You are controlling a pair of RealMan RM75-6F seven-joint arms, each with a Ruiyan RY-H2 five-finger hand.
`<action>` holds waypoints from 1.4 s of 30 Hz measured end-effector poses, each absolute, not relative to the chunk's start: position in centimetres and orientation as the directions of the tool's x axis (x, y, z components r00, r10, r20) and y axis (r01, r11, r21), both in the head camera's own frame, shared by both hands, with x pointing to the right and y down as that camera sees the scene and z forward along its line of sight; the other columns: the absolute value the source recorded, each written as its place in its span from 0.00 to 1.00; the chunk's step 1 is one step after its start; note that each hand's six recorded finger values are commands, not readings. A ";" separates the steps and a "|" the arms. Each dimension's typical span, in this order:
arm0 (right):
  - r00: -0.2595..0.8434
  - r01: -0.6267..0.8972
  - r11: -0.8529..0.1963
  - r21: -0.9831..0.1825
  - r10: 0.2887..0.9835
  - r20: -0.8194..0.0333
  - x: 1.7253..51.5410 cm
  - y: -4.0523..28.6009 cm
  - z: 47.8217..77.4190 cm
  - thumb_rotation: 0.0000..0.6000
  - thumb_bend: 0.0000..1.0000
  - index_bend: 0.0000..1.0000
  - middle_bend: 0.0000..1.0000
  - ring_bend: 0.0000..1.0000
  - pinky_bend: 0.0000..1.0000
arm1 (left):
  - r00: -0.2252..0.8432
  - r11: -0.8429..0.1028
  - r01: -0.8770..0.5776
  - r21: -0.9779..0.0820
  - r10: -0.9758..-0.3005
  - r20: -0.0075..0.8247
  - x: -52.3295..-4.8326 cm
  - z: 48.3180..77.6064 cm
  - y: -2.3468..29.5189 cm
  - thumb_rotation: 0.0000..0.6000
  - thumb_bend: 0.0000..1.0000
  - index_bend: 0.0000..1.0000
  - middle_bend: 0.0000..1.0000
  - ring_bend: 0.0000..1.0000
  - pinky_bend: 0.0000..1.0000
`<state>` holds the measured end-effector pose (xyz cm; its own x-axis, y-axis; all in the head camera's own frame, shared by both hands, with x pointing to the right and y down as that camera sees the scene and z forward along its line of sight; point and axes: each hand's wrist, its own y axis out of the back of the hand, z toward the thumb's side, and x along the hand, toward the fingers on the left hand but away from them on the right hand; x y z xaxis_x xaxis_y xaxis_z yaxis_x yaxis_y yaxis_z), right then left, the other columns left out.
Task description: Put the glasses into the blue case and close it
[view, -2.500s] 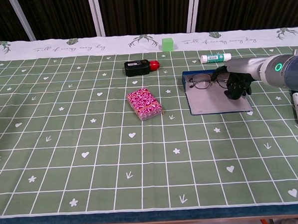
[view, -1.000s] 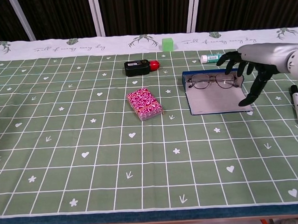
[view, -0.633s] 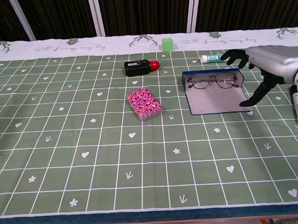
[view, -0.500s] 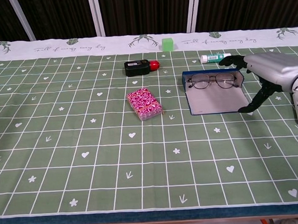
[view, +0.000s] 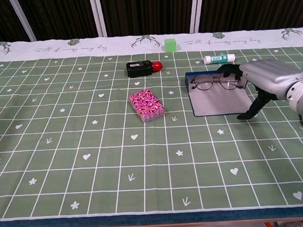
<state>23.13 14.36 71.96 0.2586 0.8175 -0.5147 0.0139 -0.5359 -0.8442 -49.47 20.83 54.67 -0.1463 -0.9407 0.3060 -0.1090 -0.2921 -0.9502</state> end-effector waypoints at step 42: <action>0.244 -0.051 -0.554 -0.831 0.800 -0.548 21.7 12.9 73.9 1.00 0.06 0.18 0.24 0.27 0.22 | -0.144 -0.292 -0.108 -0.950 -0.941 0.306 -49.5 54.7 20.8 1.00 0.21 0.14 0.00 0.00 0.00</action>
<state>21.66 12.93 73.94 0.2438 0.7999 -0.5483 -0.0506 -0.5541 -0.8309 -49.45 20.76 54.71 -0.1436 -0.9412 0.3060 -0.1075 -0.2925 -0.9502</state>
